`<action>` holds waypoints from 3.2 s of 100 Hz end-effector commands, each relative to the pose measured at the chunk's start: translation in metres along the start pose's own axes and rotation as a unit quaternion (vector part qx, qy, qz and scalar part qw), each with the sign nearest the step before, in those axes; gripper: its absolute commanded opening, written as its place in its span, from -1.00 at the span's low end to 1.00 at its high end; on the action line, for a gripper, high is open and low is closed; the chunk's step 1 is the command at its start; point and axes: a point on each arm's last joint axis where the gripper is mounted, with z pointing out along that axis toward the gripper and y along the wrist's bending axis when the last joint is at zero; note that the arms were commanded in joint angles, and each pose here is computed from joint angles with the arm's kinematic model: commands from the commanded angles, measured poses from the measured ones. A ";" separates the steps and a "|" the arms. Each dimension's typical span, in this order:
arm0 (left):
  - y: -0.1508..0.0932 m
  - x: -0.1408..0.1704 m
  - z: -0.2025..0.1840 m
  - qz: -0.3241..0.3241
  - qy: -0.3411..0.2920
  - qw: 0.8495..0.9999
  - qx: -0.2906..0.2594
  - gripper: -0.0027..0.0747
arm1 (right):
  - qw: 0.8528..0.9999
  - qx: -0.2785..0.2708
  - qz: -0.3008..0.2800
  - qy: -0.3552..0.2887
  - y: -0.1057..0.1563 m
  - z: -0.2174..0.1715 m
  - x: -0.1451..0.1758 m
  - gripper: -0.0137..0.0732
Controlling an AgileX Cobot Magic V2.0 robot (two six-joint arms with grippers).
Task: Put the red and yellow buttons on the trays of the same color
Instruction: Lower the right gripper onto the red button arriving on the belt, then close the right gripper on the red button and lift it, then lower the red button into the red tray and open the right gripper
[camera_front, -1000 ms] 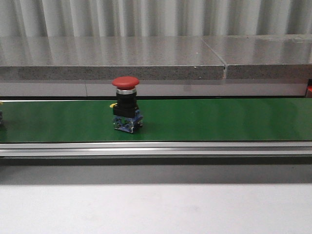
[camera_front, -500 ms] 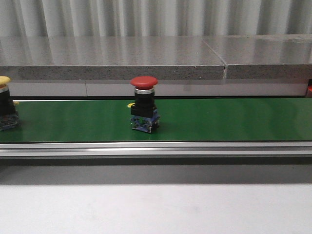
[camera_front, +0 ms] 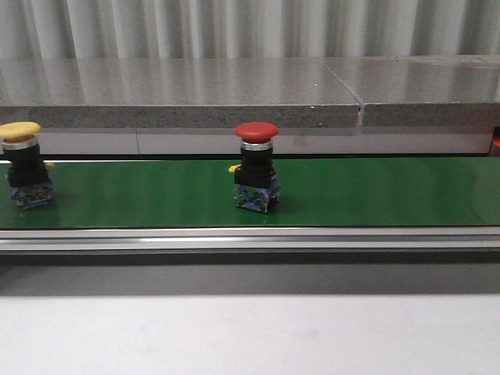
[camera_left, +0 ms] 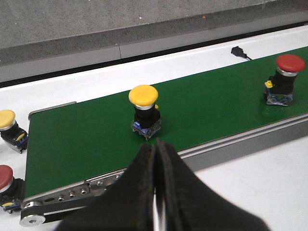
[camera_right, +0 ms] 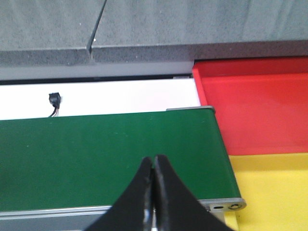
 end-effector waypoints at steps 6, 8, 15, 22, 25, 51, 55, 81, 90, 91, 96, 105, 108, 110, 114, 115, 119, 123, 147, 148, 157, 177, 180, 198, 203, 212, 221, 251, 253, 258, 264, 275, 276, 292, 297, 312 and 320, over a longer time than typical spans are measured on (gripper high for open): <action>0.000 -0.013 -0.003 -0.001 -0.045 0.999 -0.001 -0.98 | 1.000 -0.020 -0.014 0.003 0.009 0.009 -0.035 -0.85; 0.000 -0.013 -0.003 -0.001 -0.045 0.999 -0.001 -0.98 | 0.999 -0.024 -0.016 0.015 0.010 0.012 -0.036 -0.85; 0.000 -0.013 -0.003 -0.001 -0.045 0.999 -0.001 -0.98 | 0.998 -0.039 -0.025 0.045 0.017 0.018 -0.044 -0.85; 0.000 -0.013 -0.003 -0.001 -0.045 0.999 -0.001 -0.98 | 0.995 -0.053 -0.034 0.076 0.025 0.025 -0.051 -0.85; 0.000 -0.013 -0.003 -0.001 -0.045 0.999 -0.001 -0.98 | 0.994 -0.059 -0.038 0.087 0.029 0.028 -0.055 -0.85; 0.000 -0.013 -0.003 -0.001 -0.045 0.999 -0.001 -0.98 | 0.974 -0.119 -0.060 0.185 0.066 0.060 -0.074 -0.29; 0.000 -0.013 -0.003 -0.001 -0.045 0.999 -0.001 -0.98 | 0.970 -0.129 -0.060 0.196 0.072 0.064 -0.077 -0.11; 0.000 -0.013 -0.003 -0.001 -0.045 0.999 -0.001 -0.98 | 0.934 -0.201 -0.103 0.277 0.108 0.096 -0.087 0.60; 0.000 -0.013 -0.003 -0.001 -0.045 0.999 -0.001 -0.98 | 0.921 -0.223 -0.108 0.300 0.117 0.108 -0.090 0.60; 0.000 -0.013 -0.003 -0.001 -0.045 0.999 -0.001 -0.98 | 0.920 -0.224 -0.109 0.304 0.118 0.110 -0.089 0.60; 0.000 -0.013 -0.003 -0.001 -0.045 0.999 -0.001 -0.98 | 0.914 -0.229 -0.117 0.313 0.122 0.117 -0.091 0.60; 0.000 -0.013 -0.003 -0.001 -0.045 0.999 -0.001 -0.98 | 0.904 -0.233 -0.131 0.334 0.127 0.130 -0.090 0.60; 0.000 -0.013 -0.003 -0.001 -0.045 0.999 -0.001 -0.98 | 0.899 -0.236 -0.139 0.341 0.129 0.133 -0.090 0.60; 0.000 -0.013 -0.003 -0.001 -0.045 0.999 -0.001 -0.98 | 0.897 -0.237 -0.142 0.344 0.130 0.135 -0.090 0.60; 0.000 -0.013 -0.003 -0.001 -0.045 0.999 -0.001 -0.98 | 0.893 -0.239 -0.149 0.352 0.132 0.140 -0.089 0.60; 0.000 -0.013 -0.003 -0.001 -0.045 0.999 -0.001 -0.98 | 0.892 -0.240 -0.151 0.353 0.132 0.141 -0.089 0.60; 0.000 -0.013 -0.003 -0.001 -0.045 0.999 -0.001 -0.98 | 0.887 -0.243 -0.156 0.359 0.135 0.145 -0.088 0.60; 0.000 -0.013 -0.003 -0.001 -0.045 0.999 -0.001 -0.98 | 0.884 -0.246 -0.161 0.362 0.138 0.147 -0.087 0.60; 0.000 -0.013 -0.003 -0.001 -0.045 0.999 -0.001 -0.98 | 0.858 -0.275 -0.214 0.378 0.157 0.161 -0.069 0.60; 0.000 -0.013 -0.003 -0.001 -0.045 0.999 -0.001 -0.98 | 0.856 -0.277 -0.217 0.378 0.158 0.161 -0.069 0.60; 0.000 -0.013 -0.003 -0.001 -0.045 0.999 -0.001 -0.98 | 0.856 -0.277 -0.220 0.378 0.163 0.170 -0.062 0.60; 0.000 -0.013 -0.003 -0.001 -0.045 0.999 -0.001 -0.98 | 0.870 -0.264 -0.224 0.352 0.167 0.192 -0.055 0.49; 0.000 -0.013 -0.003 -0.001 -0.045 0.999 -0.001 -0.98 | 0.871 -0.262 -0.225 0.348 0.167 0.194 -0.054 0.42; 0.000 -0.013 -0.003 -0.001 -0.045 0.999 -0.001 -0.98 | 0.873 -0.259 -0.228 0.344 0.167 0.195 -0.055 -0.22; 0.000 -0.013 -0.003 -0.001 -0.045 0.999 -0.001 -0.98 | 0.872 -0.260 -0.228 0.347 0.167 0.195 -0.054 -0.34; 0.000 -0.013 -0.003 -0.001 -0.045 0.999 -0.001 -0.98 | 0.870 -0.260 -0.229 0.350 0.166 0.194 -0.054 -0.49; 0.000 -0.013 -0.003 -0.001 -0.045 0.999 -0.001 -0.98 | 0.872 -0.257 -0.225 0.350 0.163 0.192 -0.057 -0.54; 0.000 -0.013 -0.003 -0.001 -0.045 0.999 -0.001 -0.98 | 0.918 -0.193 -0.151 0.313 0.109 0.185 -0.092 -0.54; 0.000 -0.013 -0.003 -0.001 -0.045 0.999 -0.001 -0.98 | 0.921 -0.189 -0.147 0.309 0.105 0.185 -0.094 -0.54; 0.000 -0.013 -0.003 -0.001 -0.045 0.999 -0.001 -0.98 | 0.928 -0.169 -0.132 0.304 0.089 0.187 -0.099 -0.54; 0.000 -0.013 -0.003 -0.001 -0.045 0.999 -0.001 -0.98 | 0.936 -0.148 -0.116 0.299 0.071 0.188 -0.104 -0.54; 0.000 -0.013 -0.003 -0.001 -0.045 0.999 -0.001 -0.98 | 0.946 -0.104 -0.084 0.295 0.036 0.193 -0.109 -0.54; 0.000 -0.013 -0.003 -0.001 -0.045 0.999 -0.001 -0.98 | 0.947 -0.101 -0.082 0.295 0.034 0.193 -0.109 -0.54; 0.000 -0.013 -0.003 -0.001 -0.045 0.999 -0.001 -0.98 | 0.959 -0.038 -0.038 0.278 -0.016 0.195 -0.114 -0.54; 0.000 -0.013 -0.003 -0.001 -0.045 0.999 -0.001 -0.98 | 0.961 -0.021 -0.027 0.273 -0.029 0.195 -0.115 -0.54; 0.000 -0.013 -0.003 -0.001 -0.045 0.999 -0.001 -0.98 | 0.962 0.017 0.000 0.271 -0.060 0.197 -0.113 -0.54; 0.000 -0.013 -0.003 -0.001 -0.045 0.999 -0.001 -0.98 | 0.961 0.029 0.010 0.276 -0.071 0.199 -0.109 -0.54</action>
